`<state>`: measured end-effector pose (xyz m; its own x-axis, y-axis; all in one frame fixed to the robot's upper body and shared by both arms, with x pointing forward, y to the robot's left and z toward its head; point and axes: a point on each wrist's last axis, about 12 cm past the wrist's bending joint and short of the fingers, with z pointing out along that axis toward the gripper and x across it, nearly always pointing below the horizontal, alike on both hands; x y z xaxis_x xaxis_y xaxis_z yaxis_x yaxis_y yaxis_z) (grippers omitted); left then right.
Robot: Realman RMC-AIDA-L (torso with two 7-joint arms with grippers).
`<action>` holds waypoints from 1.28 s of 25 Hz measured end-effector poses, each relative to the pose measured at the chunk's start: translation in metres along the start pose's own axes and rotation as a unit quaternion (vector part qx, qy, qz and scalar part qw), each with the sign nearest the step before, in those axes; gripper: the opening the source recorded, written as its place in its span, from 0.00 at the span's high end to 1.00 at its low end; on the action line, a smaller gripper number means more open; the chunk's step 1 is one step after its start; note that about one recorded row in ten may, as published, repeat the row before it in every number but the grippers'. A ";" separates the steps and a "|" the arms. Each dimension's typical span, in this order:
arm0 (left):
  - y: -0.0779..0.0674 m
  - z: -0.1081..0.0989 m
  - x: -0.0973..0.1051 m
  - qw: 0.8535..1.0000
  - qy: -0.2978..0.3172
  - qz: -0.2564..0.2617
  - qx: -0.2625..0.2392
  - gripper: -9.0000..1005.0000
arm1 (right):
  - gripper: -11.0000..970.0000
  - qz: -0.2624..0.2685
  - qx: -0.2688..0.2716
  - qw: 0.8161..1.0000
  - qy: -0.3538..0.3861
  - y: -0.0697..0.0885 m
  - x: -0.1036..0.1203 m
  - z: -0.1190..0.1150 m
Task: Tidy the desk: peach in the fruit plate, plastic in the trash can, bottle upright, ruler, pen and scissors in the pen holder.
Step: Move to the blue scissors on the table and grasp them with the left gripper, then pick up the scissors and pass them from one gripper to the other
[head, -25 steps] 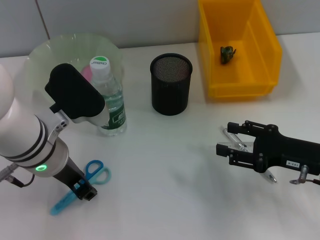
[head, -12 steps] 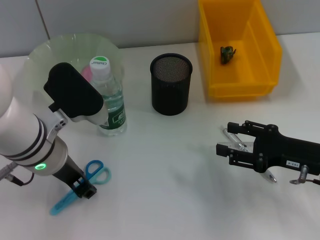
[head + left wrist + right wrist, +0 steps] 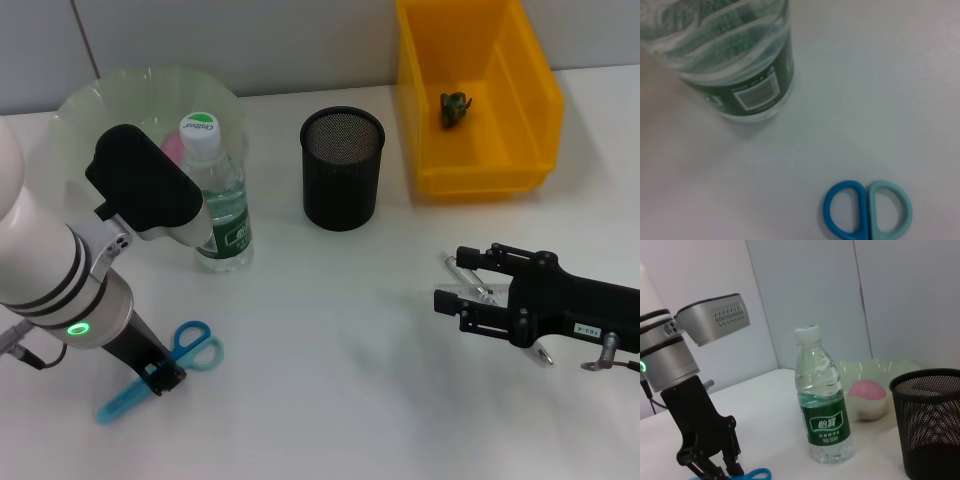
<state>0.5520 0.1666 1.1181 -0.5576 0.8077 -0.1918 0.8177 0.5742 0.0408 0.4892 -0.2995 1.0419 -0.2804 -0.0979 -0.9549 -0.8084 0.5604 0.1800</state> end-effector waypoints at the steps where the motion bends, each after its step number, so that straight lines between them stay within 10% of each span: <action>1: 0.000 0.000 0.000 1.000 -0.001 0.001 0.001 0.70 | 0.31 0.001 0.001 1.000 0.000 0.000 0.000 0.000; 16: -0.020 -0.030 -0.011 0.996 -0.062 0.054 0.029 0.74 | 0.31 0.005 0.016 1.000 -0.012 -0.003 -0.002 -0.007; 24: -0.048 -0.077 -0.043 0.963 -0.221 0.146 0.054 0.74 | 0.31 0.011 0.025 0.999 -0.018 -0.004 0.000 -0.014; 32: -0.034 -0.101 -0.064 0.924 -0.355 0.139 0.034 0.74 | 0.31 0.019 0.041 0.999 -0.019 -0.003 0.005 -0.022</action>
<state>0.5457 0.1087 1.2277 -0.1109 0.6170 -0.7791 0.9357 0.3290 0.1274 0.4791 -0.3199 1.0415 -0.2900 -0.0451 -0.9560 -0.7517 0.6290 0.1983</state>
